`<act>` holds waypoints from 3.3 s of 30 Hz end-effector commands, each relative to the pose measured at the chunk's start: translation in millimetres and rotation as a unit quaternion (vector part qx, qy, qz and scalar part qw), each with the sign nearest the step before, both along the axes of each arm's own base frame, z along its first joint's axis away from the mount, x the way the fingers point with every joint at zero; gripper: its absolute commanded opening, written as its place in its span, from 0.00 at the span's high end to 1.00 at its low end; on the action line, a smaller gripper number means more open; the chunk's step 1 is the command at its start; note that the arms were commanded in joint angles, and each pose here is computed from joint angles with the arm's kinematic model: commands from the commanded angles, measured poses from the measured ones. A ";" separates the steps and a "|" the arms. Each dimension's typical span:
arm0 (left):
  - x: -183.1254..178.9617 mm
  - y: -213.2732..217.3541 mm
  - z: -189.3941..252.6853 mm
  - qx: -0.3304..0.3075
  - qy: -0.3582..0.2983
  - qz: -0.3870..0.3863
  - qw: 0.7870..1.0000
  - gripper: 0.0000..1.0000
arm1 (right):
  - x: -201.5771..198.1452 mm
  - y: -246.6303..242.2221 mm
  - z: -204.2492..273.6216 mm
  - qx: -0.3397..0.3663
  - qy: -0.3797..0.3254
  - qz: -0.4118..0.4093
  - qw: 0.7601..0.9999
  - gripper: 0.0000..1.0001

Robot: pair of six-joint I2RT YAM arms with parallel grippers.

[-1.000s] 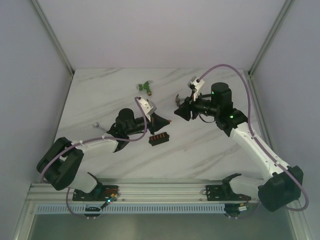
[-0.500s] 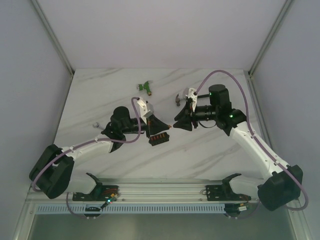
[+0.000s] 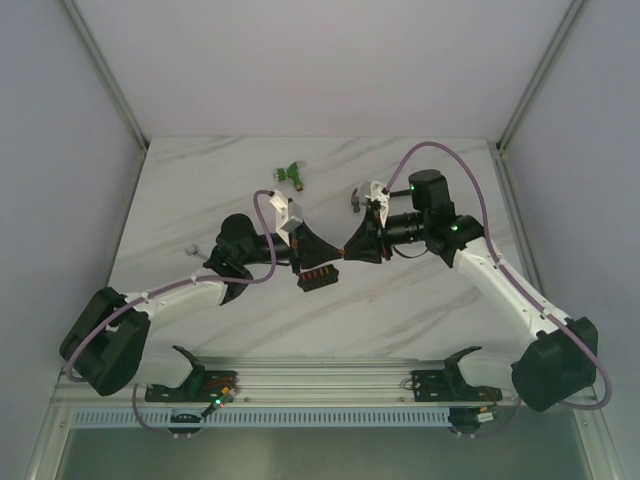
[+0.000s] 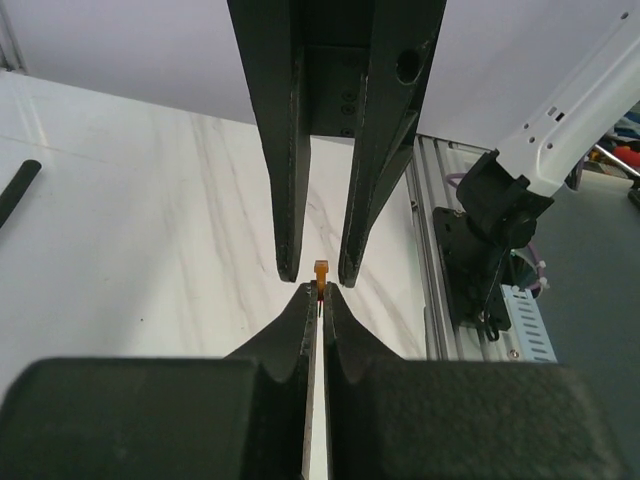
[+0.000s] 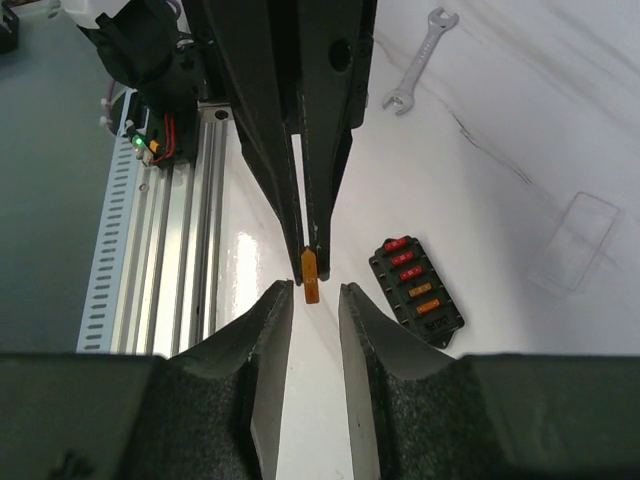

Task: Snap on the fuse box
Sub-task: Pick up the fuse from the center of the board, then install the fuse at the fuse box base.

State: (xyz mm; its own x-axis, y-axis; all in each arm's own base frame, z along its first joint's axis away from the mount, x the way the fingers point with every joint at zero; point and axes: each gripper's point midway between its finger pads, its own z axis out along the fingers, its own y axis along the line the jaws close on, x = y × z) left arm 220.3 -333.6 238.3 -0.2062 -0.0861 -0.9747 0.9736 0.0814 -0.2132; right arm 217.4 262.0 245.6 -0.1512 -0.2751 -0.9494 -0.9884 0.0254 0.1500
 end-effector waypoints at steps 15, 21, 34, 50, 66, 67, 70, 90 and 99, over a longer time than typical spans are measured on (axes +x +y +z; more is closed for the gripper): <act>-5.9 -4.2 6.2 -0.014 -0.012 -0.030 0.999 0.95 | -7.8 7.1 17.0 0.020 -0.018 0.044 0.999 0.92; -3.7 -1.9 -0.2 -0.004 -0.011 -0.017 1.000 0.90 | -6.2 6.8 16.7 0.016 -0.014 0.039 0.999 1.00; 41.6 51.4 -78.1 0.118 0.013 0.212 0.970 0.22 | 48.5 4.1 -35.8 -0.118 0.084 -0.191 0.971 1.00; 55.3 71.3 -173.0 0.260 0.050 0.241 0.934 0.09 | 78.5 -15.1 -107.0 -0.216 0.161 -0.400 0.876 1.00; 49.6 56.1 -206.8 0.307 0.065 0.171 0.934 0.27 | 74.6 1.0 -151.4 -0.279 0.197 -0.448 0.826 1.00; 49.4 55.9 -208.6 0.310 0.068 0.170 0.933 0.29 | 74.7 2.3 -152.0 -0.280 0.195 -0.450 0.825 1.00; 47.6 55.2 -211.4 0.312 0.070 0.163 0.933 0.34 | 75.1 6.7 -153.4 -0.283 0.189 -0.453 0.824 1.00; 40.3 51.5 -207.7 0.293 0.071 0.149 0.942 0.49 | 74.0 22.0 -182.0 -0.318 0.145 -0.408 0.843 1.00; 41.1 51.1 -207.5 0.293 0.070 0.150 0.942 0.49 | 70.3 26.3 -191.1 -0.323 0.157 -0.394 0.846 1.00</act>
